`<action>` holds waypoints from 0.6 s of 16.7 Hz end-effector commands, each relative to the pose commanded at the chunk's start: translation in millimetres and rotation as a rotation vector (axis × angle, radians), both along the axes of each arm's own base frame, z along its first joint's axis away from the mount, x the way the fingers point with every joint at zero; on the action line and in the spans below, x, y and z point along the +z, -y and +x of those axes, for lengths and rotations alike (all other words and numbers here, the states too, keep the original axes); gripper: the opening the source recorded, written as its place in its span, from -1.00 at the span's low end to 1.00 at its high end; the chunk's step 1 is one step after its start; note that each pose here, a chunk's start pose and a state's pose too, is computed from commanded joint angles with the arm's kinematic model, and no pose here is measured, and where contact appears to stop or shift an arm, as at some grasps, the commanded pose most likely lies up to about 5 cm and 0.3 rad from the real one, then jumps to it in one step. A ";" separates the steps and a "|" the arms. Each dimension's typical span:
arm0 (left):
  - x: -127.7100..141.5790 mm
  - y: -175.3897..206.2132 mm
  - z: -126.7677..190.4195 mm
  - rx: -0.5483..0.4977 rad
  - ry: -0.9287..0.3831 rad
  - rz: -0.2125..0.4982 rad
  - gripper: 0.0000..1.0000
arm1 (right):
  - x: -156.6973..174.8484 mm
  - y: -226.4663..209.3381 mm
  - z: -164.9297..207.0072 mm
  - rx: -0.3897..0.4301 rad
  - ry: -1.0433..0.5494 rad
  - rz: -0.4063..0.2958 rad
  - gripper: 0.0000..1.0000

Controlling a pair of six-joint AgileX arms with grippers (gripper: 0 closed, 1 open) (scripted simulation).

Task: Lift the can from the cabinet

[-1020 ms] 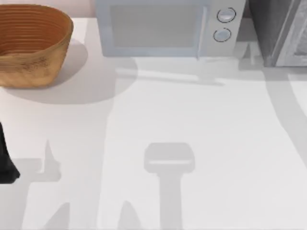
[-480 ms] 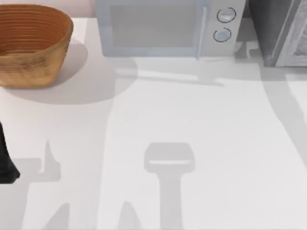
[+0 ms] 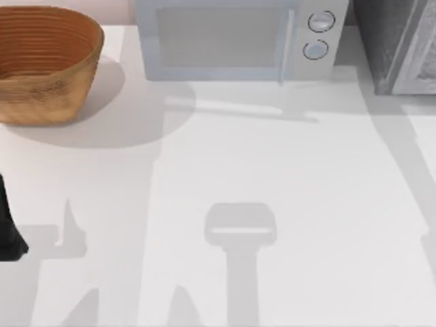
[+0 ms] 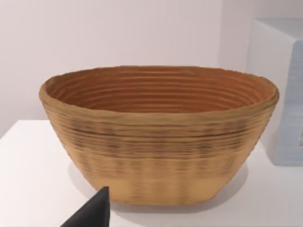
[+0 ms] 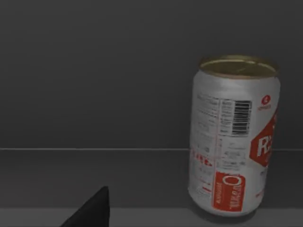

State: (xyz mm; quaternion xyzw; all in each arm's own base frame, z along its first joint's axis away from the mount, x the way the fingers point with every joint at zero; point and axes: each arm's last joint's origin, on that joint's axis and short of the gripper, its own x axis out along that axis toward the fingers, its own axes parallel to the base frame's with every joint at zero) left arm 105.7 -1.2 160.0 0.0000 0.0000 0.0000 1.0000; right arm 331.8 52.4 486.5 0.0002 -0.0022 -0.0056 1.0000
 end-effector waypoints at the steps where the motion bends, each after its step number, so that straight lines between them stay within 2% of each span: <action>1: 0.0 0.0 0.0 0.000 0.000 0.000 1.00 | -2.5 -0.3 6.6 0.000 0.003 0.000 1.00; 7: 0.0 0.0 0.0 0.000 0.000 0.000 1.00 | -3.9 -1.7 11.7 0.002 0.002 0.000 1.00; 10: 0.0 0.0 0.0 0.000 0.000 0.000 1.00 | -1.6 -1.2 27.4 0.000 0.005 0.000 1.00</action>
